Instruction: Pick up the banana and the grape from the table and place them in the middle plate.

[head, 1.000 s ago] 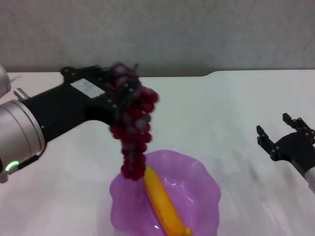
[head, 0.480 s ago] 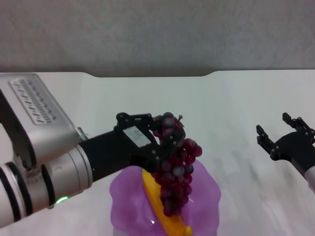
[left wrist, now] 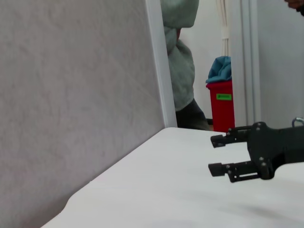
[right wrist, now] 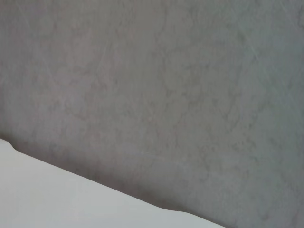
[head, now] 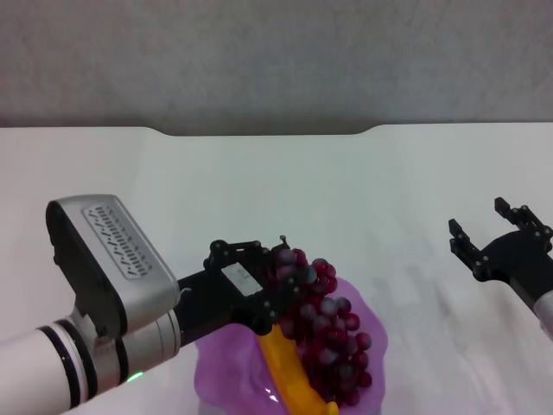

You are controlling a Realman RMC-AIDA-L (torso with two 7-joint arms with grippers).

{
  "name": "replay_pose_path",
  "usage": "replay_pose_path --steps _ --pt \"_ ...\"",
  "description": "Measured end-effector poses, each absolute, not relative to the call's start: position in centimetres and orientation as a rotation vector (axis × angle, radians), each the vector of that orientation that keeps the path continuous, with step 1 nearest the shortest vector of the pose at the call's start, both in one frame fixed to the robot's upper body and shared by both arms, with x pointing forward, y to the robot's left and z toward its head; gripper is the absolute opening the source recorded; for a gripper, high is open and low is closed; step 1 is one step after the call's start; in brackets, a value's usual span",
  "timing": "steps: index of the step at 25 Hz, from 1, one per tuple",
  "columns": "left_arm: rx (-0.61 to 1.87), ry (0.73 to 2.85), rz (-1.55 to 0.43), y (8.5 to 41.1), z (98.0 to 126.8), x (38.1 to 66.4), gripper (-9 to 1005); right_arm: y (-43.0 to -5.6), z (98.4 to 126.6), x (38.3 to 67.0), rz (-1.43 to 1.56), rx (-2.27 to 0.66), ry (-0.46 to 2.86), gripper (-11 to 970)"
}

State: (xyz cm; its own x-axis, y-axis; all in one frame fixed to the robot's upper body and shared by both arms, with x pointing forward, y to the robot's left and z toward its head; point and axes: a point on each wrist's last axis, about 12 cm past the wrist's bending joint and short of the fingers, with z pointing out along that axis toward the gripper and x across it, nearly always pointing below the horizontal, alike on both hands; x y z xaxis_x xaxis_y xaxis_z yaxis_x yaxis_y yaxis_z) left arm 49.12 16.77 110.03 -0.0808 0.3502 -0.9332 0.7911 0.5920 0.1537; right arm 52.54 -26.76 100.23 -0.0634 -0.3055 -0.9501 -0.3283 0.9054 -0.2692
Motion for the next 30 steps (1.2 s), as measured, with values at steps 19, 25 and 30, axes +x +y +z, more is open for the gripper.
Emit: replay_pose_path --steps 19,25,30 --pt "0.569 1.754 -0.32 23.8 105.7 50.2 766 -26.7 100.3 52.7 0.021 -0.496 1.654 736" --pt "0.381 1.673 -0.317 26.8 104.4 49.4 875 -26.5 100.5 52.9 0.026 -0.502 1.647 736" --pt "0.35 1.598 -0.236 28.8 103.1 48.6 875 -26.3 100.6 53.1 0.028 -0.509 1.641 735"
